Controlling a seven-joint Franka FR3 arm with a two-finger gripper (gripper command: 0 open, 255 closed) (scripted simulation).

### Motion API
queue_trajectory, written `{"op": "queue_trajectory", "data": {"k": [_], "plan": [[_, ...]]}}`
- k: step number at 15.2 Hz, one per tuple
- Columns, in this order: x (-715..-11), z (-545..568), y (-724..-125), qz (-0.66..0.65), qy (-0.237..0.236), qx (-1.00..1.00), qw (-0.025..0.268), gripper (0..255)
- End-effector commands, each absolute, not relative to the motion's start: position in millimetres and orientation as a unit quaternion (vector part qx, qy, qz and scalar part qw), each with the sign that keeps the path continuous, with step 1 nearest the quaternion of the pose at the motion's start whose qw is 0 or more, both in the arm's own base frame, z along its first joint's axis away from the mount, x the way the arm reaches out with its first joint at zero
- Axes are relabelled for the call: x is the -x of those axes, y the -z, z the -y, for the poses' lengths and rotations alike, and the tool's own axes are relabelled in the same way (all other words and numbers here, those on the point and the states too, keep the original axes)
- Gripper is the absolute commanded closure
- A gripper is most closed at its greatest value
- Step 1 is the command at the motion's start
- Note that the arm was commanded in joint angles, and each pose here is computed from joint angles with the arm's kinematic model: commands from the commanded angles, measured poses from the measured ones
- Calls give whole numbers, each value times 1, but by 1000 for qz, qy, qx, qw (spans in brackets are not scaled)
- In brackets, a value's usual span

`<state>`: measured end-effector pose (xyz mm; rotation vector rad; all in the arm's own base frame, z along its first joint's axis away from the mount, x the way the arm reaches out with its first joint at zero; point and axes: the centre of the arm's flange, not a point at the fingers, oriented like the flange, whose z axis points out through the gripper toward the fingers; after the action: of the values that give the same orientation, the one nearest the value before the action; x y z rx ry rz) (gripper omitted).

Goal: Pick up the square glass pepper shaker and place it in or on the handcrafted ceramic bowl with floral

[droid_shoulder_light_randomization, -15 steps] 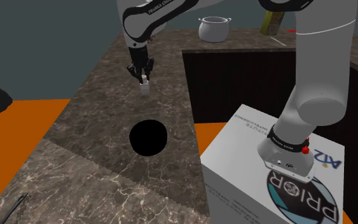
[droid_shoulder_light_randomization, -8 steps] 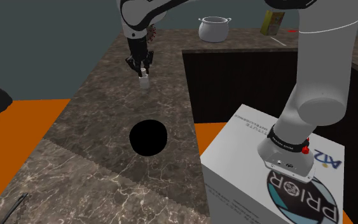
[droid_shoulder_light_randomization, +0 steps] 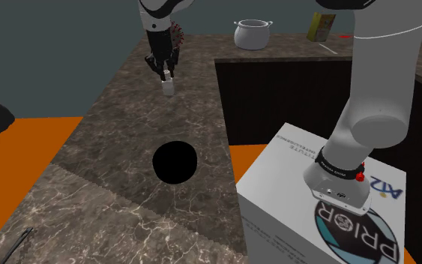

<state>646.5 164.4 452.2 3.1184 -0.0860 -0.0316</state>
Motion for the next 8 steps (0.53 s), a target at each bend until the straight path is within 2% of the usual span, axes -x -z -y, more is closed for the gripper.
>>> {"op": "queue_trajectory", "data": {"k": [1, 8], "plan": [[-646, -164, -463, 27, 10, -1000, 11, 255], [-646, -164, -500, 27, 10, -1000, 11, 255]]}}
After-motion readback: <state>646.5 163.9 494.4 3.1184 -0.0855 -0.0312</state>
